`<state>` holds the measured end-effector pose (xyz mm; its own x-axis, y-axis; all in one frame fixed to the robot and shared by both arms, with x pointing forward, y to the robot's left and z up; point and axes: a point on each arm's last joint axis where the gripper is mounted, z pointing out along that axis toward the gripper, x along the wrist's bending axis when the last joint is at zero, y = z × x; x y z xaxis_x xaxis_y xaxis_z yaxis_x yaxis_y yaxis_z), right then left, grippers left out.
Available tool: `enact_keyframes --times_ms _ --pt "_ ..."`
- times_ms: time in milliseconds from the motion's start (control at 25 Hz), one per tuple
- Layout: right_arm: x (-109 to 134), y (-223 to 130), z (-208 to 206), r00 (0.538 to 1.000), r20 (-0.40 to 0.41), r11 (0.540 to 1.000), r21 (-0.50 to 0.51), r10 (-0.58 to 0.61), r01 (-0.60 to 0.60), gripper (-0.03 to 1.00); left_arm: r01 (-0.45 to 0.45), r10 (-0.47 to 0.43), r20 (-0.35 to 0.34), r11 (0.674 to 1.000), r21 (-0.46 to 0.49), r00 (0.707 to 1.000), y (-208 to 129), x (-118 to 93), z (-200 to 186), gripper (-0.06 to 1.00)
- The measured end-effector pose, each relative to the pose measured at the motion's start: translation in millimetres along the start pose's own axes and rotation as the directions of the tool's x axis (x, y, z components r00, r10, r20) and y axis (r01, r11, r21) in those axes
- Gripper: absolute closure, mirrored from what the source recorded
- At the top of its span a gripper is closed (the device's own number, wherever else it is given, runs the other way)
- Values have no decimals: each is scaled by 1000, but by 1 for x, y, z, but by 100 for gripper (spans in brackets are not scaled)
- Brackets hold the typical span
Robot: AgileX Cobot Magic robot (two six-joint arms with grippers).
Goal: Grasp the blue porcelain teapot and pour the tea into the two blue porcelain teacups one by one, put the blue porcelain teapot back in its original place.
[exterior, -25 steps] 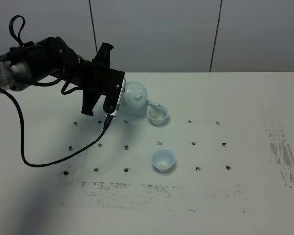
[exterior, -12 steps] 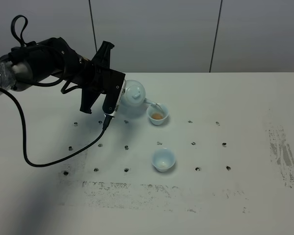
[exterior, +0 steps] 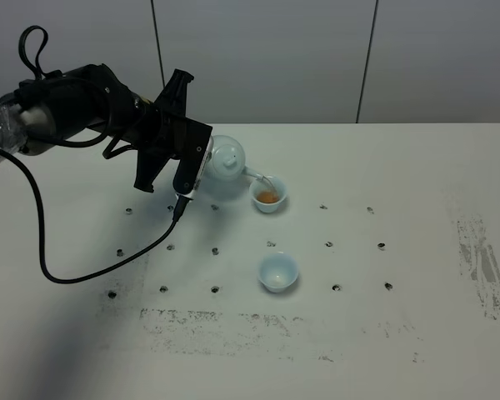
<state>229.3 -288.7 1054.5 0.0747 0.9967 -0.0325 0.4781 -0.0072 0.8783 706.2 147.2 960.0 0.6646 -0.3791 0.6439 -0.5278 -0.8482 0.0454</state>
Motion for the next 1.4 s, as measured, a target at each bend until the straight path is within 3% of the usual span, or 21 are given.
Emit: enact_keyframes --times_ms 1400 --pt "0 0 0 1000 0 1000 0 -1 1 62 -59 58 22 998 9 998 3 2 -6 84"
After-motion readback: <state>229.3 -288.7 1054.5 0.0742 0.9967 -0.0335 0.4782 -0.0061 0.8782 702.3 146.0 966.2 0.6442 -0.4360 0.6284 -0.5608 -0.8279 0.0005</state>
